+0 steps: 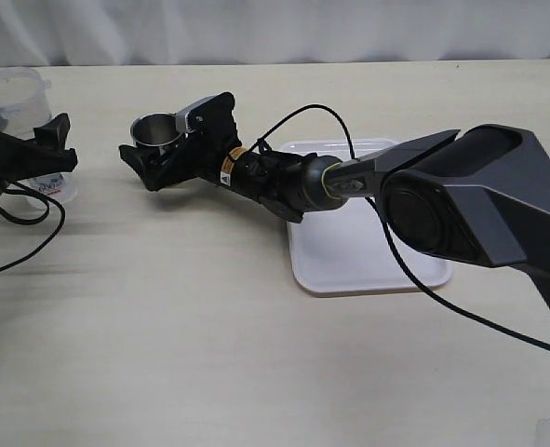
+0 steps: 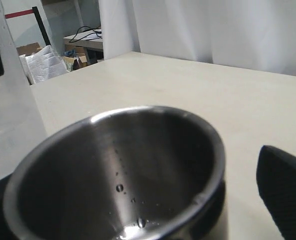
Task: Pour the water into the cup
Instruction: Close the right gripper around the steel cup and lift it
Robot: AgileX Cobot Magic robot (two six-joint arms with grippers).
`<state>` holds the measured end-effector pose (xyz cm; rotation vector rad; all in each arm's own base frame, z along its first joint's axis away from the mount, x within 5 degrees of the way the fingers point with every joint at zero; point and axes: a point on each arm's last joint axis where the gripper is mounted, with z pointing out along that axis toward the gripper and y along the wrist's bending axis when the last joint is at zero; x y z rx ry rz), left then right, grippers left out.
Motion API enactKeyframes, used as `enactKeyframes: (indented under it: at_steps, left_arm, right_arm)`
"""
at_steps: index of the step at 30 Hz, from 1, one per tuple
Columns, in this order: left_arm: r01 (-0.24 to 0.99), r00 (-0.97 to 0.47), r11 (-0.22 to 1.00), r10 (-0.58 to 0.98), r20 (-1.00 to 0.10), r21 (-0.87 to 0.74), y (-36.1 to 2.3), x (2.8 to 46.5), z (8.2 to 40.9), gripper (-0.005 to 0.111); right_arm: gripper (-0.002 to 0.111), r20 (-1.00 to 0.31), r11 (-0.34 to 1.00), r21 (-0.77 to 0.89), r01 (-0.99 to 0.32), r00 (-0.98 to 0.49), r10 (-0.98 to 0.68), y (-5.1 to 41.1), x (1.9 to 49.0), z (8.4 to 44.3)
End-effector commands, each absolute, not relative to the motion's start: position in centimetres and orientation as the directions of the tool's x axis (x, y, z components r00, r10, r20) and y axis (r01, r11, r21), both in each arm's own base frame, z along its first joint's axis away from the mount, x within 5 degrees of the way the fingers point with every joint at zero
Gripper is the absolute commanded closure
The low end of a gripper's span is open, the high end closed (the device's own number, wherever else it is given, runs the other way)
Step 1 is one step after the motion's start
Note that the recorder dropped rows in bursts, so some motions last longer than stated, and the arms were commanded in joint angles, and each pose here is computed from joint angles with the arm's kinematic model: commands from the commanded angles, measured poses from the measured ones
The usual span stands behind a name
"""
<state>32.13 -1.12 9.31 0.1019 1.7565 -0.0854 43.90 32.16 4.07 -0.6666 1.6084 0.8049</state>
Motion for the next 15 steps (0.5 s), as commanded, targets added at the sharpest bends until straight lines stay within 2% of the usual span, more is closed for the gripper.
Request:
enactKeyframes:
  at_steps: [1,15]
  left_arm:
    - [0.122,-0.173,0.992,0.013,-0.985,-0.008,-1.27,32.29,9.43,0.107]
    - [0.122,-0.173,0.992,0.013,-0.985,-0.008,-1.27,32.29,9.43,0.107]
  right_arm:
    - [0.007,-0.985,0.603,0.146,-0.784,-0.175,0.012,32.10,44.01,4.19]
    - [0.007,-0.985,0.601,0.147,-0.785,-0.172,0.015,32.11,44.00,4.23]
